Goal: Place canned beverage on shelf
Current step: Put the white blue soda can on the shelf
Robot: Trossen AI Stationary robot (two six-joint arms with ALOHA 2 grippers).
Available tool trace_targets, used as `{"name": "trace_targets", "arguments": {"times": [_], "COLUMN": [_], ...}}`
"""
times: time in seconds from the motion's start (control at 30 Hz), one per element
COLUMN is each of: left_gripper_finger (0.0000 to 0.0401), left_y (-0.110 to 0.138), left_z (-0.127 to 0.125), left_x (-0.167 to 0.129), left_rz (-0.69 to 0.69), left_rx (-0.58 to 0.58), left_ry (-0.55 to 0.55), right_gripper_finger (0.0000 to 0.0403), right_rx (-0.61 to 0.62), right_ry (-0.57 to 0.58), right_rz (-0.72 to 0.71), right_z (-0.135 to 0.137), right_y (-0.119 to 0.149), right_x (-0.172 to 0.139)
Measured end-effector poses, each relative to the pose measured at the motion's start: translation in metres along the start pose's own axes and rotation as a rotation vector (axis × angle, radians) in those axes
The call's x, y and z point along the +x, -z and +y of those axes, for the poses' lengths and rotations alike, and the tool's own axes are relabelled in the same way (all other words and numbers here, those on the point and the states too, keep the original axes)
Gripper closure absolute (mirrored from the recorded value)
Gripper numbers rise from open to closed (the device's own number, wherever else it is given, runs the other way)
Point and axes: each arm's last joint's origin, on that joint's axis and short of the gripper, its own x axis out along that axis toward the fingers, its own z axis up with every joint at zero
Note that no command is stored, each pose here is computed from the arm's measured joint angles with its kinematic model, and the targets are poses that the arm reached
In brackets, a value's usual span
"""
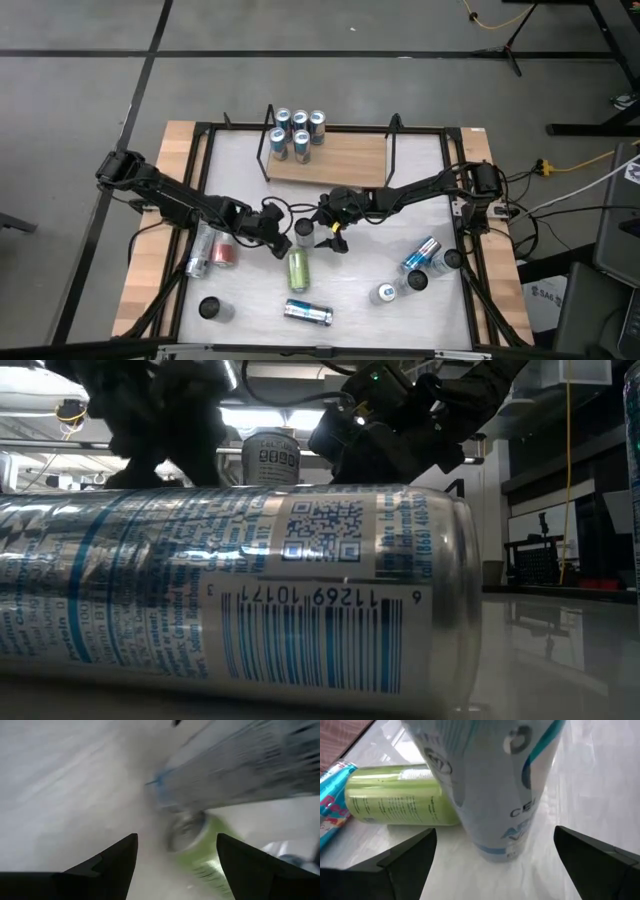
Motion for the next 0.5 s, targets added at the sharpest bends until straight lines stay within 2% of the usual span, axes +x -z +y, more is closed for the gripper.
{"name": "trace_targets", "arguments": {"times": [0.2, 0.5], "left_gripper_finger": [0.0138, 0.0138], "left_y": [0.0048, -0.0010], "left_z": [-0.0064, -0.0038], "left_x": [-0.0016, -0.0013], "left_rz": [-0.032, -0.149], "left_rx": [-0.040, -0.059], "left_ry": [0.035, -0.013], "right_gripper_finger": [0.0010, 0.0010], "right_rx": [0.003, 0.003], "right_ry": [-0.002, -0.028], "right_rz": [0.008, 0.008], "right_z": [0.0001, 0.0009], "right_y": [0.0008, 0.0007], "right_x": [-0.0001, -0.0002]}}
